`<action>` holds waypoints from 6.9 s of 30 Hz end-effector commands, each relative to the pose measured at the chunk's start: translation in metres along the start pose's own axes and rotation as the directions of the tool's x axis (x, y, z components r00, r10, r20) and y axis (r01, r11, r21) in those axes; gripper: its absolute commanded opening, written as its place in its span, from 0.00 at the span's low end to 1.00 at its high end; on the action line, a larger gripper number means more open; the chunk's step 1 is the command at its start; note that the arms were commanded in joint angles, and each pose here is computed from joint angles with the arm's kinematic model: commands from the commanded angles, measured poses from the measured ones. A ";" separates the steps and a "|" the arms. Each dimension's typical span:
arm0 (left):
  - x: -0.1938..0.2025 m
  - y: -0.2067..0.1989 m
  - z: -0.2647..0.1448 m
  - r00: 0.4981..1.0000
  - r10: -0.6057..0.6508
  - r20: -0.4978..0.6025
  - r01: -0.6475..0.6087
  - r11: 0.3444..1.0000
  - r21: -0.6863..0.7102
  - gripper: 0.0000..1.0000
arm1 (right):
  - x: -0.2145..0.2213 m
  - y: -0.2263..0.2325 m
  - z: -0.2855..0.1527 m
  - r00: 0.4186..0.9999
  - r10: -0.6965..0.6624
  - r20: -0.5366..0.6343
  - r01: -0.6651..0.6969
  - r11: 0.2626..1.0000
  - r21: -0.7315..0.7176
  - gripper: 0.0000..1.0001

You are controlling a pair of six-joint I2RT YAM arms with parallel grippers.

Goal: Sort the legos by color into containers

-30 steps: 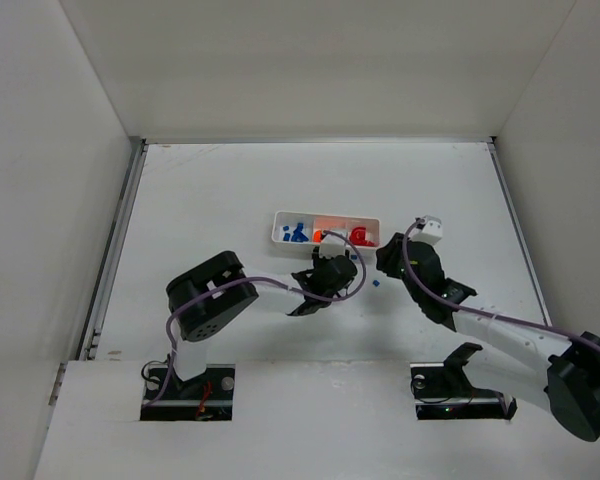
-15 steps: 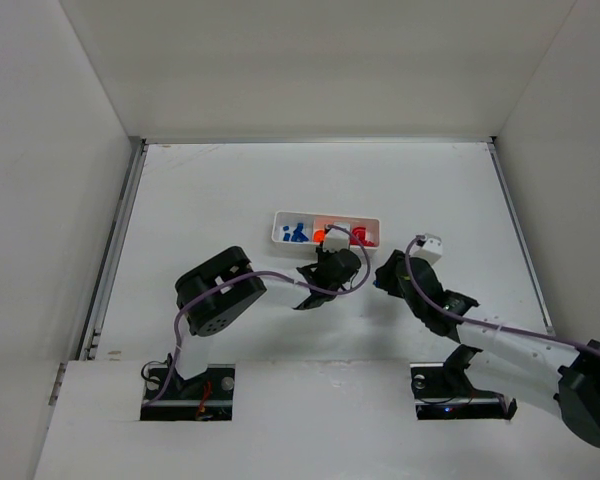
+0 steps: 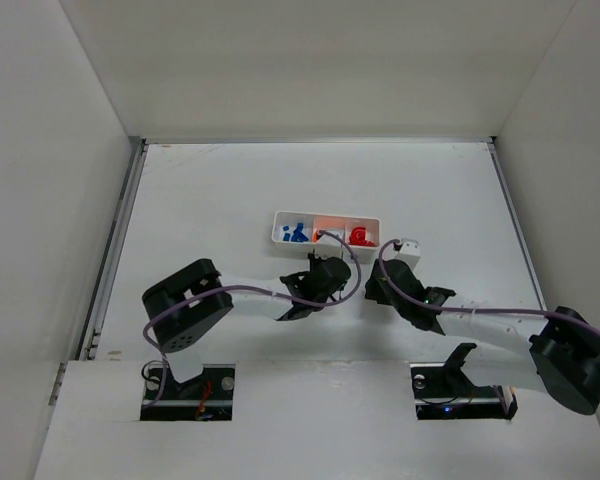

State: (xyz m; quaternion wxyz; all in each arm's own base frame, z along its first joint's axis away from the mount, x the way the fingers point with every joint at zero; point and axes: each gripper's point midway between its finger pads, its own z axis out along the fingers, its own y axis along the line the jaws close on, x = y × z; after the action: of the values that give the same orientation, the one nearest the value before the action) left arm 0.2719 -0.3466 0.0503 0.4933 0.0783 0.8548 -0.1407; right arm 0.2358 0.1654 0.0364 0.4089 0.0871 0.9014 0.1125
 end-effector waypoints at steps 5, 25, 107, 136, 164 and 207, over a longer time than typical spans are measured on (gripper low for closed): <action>-0.049 0.017 -0.035 0.988 -0.111 0.103 0.108 0.994 0.035 0.12 | -0.033 0.012 0.005 0.998 0.018 0.052 -0.017 1.000 -0.016 0.56; -0.102 0.078 -0.051 0.949 -0.238 0.207 0.241 0.970 0.010 0.13 | -0.025 0.012 0.028 0.999 -0.034 -0.018 0.035 0.997 0.067 0.44; -0.001 -0.038 0.006 0.994 -0.090 0.068 0.089 0.996 0.023 0.43 | -0.156 0.094 -0.048 0.937 0.096 0.336 0.026 0.940 -0.341 0.35; 0.004 -0.028 0.075 0.994 -0.031 0.101 0.050 0.981 -0.188 0.27 | -0.146 0.073 -0.051 0.928 0.154 0.338 -0.010 0.921 -0.390 0.36; -0.071 0.050 -0.063 0.952 -0.217 0.216 0.221 0.975 0.004 0.11 | -0.167 -0.020 -0.051 0.794 0.367 0.485 -0.253 0.924 -0.286 0.42; -0.121 0.170 -0.070 0.871 -0.356 0.339 0.413 0.904 -0.111 1.00 | -0.166 -0.029 -0.046 0.787 0.378 0.487 -0.280 0.923 -0.264 0.48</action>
State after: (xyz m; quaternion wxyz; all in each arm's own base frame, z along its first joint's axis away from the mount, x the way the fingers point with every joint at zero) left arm 0.3309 -0.1895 0.1590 0.5782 -0.1252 0.7860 -0.1794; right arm 0.3053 0.0889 0.1574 0.5990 0.2309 0.7351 0.2180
